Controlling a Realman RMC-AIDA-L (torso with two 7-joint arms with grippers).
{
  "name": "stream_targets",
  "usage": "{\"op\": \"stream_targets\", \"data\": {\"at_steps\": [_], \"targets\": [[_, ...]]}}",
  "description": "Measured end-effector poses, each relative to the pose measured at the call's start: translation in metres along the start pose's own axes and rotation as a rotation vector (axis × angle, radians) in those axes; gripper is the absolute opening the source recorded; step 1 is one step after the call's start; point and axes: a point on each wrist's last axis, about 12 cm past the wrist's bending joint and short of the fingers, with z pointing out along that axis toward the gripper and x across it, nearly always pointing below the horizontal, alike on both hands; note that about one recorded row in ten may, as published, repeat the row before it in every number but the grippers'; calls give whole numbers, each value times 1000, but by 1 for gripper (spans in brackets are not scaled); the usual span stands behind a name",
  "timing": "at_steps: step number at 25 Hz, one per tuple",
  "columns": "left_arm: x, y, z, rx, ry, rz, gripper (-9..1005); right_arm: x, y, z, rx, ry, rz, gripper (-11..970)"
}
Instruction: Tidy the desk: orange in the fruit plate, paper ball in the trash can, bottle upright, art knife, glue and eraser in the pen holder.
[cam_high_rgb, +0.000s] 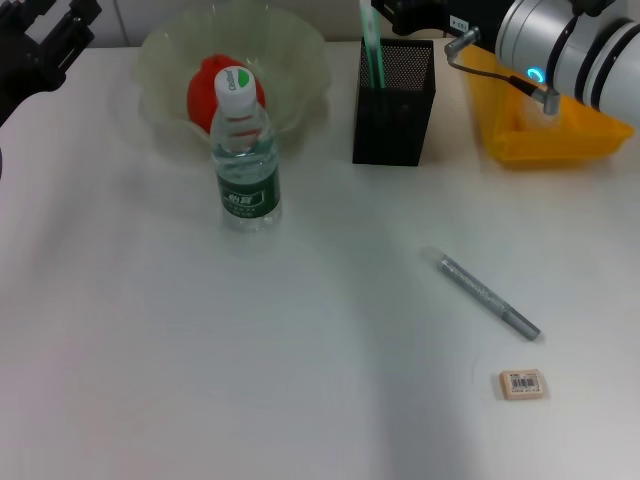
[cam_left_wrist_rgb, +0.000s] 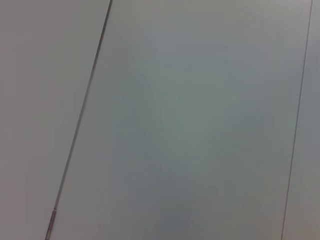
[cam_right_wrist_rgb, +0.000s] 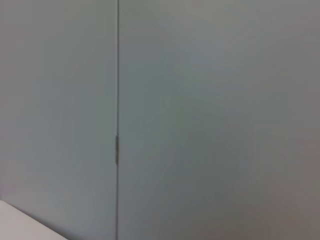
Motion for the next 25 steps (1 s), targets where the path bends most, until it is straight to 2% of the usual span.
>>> {"op": "stream_targets", "data": {"at_steps": [1,6,8,9,11,13,17,21,25], "targets": [[0,0,0,0,0,0,628,0,0,0,-6,-7,2,191],[0,0,0,1,1,-2,627,-3,0,-7,-9,-33,28,329],[1,-1,1,1,0,-3,627,-9,1,-18,-21,-59,48,406],[1,-1,1,0,0,-3,627,-18,8,-33,-66,-85,51,444],[0,-1,1,-1,-2,-4,627,-22,11,-42,-94,-87,50,521],[1,-1,0,-2,-2,-6,627,-33,16,-61,-163,-72,64,520],[1,-1,2,-4,-1,-7,627,-47,9,-93,-307,74,122,519],[1,-2,5,1,-1,-7,628,-61,-2,-117,-418,257,186,513],[0,-2,8,6,-3,-6,627,-68,-6,-131,-452,474,152,510]]}}
